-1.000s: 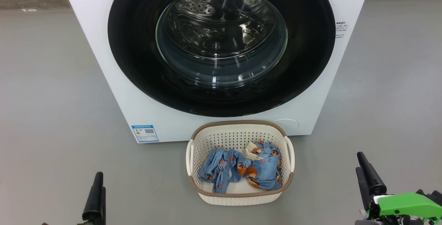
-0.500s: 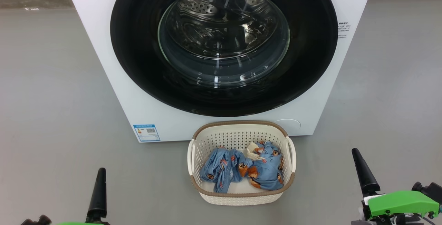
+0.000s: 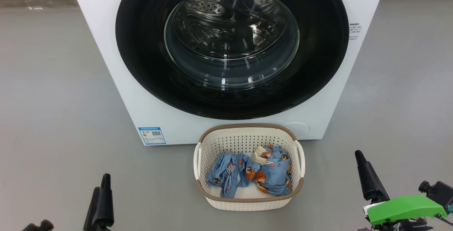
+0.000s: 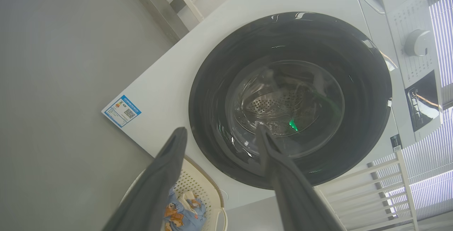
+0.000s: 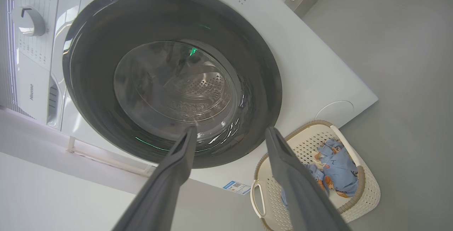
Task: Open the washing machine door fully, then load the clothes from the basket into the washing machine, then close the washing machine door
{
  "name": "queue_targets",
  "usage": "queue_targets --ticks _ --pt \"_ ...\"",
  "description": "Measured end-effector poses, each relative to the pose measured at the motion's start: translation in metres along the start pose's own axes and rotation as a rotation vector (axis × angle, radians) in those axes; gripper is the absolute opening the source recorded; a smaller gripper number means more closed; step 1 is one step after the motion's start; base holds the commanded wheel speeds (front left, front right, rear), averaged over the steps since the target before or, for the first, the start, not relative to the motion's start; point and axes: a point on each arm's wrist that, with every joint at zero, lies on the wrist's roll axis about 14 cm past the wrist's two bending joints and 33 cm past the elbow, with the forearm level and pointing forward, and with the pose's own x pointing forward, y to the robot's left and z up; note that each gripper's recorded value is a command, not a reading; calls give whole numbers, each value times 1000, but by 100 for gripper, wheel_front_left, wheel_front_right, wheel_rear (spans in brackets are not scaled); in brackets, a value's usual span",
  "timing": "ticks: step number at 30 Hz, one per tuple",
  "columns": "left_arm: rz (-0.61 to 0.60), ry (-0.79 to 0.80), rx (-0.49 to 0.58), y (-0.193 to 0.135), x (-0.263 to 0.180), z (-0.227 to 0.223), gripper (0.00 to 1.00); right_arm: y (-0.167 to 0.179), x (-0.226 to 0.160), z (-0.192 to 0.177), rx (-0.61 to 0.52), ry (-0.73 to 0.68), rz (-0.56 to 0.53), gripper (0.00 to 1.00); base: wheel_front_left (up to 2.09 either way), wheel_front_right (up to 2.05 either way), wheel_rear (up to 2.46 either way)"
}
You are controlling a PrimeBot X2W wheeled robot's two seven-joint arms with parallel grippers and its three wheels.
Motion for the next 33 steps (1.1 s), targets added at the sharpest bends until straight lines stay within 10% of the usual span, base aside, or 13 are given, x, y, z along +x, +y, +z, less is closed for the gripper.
queue_targets --ticks 33 --pt "-61 -31 374 -10 -3 1 100 13 3 -18 -386 30 76 100 0 0 0"
